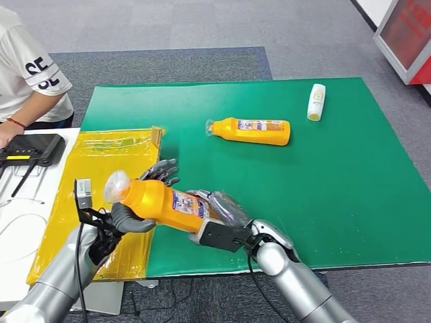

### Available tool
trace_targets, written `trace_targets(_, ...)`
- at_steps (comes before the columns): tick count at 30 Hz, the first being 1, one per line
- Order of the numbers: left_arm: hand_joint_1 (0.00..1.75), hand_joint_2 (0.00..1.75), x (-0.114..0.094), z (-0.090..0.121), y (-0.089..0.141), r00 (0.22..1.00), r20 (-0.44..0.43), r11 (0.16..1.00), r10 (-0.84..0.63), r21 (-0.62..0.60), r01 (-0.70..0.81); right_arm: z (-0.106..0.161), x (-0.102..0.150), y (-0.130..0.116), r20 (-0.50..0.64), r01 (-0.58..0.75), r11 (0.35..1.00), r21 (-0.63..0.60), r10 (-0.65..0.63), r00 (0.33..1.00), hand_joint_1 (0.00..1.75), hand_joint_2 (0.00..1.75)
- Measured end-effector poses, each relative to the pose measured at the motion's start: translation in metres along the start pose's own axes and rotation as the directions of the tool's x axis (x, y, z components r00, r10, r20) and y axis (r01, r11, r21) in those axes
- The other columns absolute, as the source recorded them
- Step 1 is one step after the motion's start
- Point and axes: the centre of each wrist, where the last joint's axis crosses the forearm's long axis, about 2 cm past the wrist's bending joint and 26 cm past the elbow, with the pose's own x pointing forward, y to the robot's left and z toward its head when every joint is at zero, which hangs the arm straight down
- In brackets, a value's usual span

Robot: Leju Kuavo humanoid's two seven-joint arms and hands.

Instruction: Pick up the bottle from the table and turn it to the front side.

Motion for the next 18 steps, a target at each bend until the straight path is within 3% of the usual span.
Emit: trace_targets(18,0.0,1.75,-0.0003,-0.0102,-0.0012,1.0,0.016,1.0,0.015,-0.01,-0.015,-0.0039,0.0005,0.0017,-0.008,-0.015,1.0,-0.004,0.015,1.0,1.65,1.75)
